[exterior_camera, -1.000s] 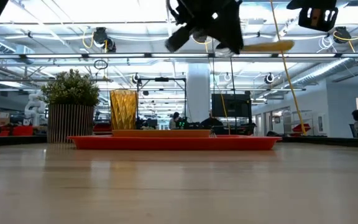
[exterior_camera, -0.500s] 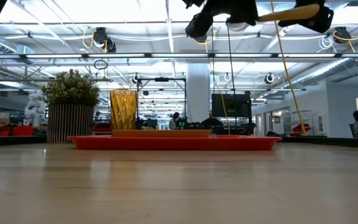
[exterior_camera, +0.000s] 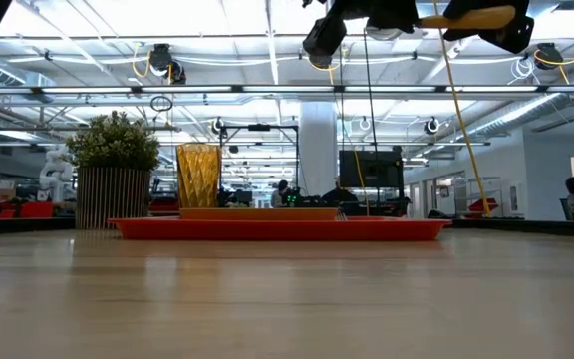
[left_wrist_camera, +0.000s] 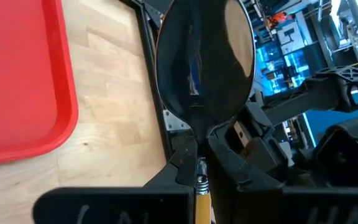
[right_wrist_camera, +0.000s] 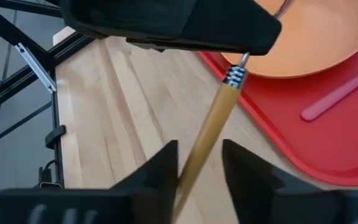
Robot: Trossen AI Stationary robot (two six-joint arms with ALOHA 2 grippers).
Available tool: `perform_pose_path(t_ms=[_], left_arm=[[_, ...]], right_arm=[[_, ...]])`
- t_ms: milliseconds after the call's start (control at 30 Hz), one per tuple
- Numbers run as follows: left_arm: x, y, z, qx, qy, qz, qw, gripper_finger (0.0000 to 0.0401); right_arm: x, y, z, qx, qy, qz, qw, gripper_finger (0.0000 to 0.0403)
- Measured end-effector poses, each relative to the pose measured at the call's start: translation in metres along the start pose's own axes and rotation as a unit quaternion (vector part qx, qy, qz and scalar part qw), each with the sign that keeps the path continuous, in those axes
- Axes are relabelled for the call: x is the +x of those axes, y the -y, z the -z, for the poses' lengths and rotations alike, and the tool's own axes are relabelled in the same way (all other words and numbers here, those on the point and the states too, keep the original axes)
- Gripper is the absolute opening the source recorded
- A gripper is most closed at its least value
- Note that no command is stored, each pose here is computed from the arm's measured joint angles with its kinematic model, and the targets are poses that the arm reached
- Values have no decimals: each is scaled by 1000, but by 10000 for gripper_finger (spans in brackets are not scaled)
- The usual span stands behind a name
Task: Pick and place plate/cup/fork/spoon on tray
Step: Put the yellow spoon on the red tray
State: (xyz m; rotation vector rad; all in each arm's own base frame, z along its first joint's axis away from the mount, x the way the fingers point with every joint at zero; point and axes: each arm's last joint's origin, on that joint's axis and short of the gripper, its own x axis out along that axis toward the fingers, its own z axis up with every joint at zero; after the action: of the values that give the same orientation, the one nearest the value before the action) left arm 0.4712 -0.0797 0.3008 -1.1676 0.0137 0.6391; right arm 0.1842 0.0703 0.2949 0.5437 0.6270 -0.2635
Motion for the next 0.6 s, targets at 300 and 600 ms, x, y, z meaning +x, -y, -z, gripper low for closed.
perform_pose_path(t_ms=[300, 600], left_arm=[[-1, 4, 0, 23, 2, 17, 1000, 15], [-8, 15, -5, 25, -31, 53, 998, 111]], right_arm=[[0, 4, 0, 17, -8, 14, 1000, 13], [-11, 8, -5, 62, 8, -2, 998, 14]])
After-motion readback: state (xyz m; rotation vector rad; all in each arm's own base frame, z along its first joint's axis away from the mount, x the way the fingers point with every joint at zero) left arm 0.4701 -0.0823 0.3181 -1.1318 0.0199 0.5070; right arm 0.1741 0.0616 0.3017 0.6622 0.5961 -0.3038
